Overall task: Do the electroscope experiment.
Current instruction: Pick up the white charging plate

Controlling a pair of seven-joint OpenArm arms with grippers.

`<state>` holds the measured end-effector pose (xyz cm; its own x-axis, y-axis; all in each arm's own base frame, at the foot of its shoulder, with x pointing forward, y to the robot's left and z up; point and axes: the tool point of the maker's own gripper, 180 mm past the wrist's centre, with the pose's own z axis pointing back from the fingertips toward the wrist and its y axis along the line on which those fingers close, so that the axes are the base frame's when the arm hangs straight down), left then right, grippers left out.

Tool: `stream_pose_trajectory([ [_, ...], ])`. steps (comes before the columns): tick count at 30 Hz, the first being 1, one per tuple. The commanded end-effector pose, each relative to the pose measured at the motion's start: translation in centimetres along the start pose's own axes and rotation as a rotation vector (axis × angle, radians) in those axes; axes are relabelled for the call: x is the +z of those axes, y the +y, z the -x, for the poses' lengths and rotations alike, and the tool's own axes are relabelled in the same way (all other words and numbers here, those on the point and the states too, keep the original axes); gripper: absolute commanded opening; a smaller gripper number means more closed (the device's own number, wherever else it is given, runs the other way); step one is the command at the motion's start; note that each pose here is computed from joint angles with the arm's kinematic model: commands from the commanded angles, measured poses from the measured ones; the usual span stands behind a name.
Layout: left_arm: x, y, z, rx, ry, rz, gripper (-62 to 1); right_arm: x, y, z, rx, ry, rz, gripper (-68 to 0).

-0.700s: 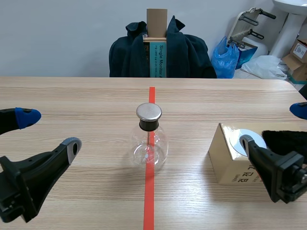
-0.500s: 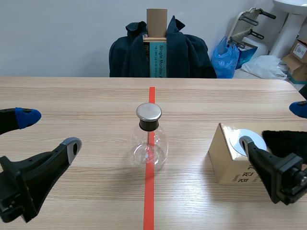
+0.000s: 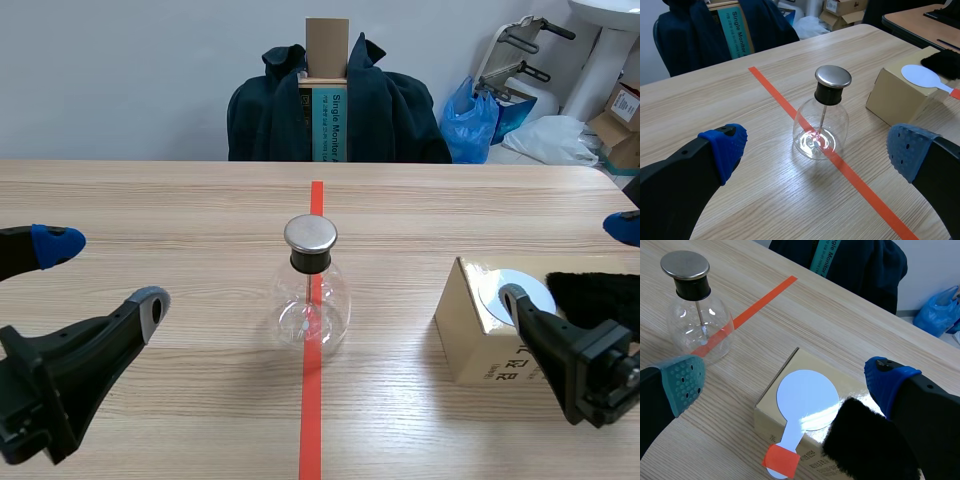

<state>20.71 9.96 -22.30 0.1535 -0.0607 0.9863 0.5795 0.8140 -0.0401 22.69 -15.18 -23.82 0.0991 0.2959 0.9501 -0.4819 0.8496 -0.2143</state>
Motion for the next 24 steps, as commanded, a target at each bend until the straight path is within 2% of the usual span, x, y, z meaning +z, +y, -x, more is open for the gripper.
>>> stream_pose_trajectory([
  [1,-0.2,-0.3,-1.0,0.002,-0.037,0.006,-0.7,-0.2,-0.5,-1.7,0.018,-0.056,0.006,0.4],
  [19,-0.2,-0.3,-1.1,0.002,-0.038,0.006,-0.7,-0.1,-1.1,-2.3,0.031,-0.086,0.023,0.4],
  [24,-0.1,-0.3,-1.1,0.002,-0.040,0.006,-0.7,0.3,-2.2,-3.0,0.134,-0.101,0.045,0.4],
])
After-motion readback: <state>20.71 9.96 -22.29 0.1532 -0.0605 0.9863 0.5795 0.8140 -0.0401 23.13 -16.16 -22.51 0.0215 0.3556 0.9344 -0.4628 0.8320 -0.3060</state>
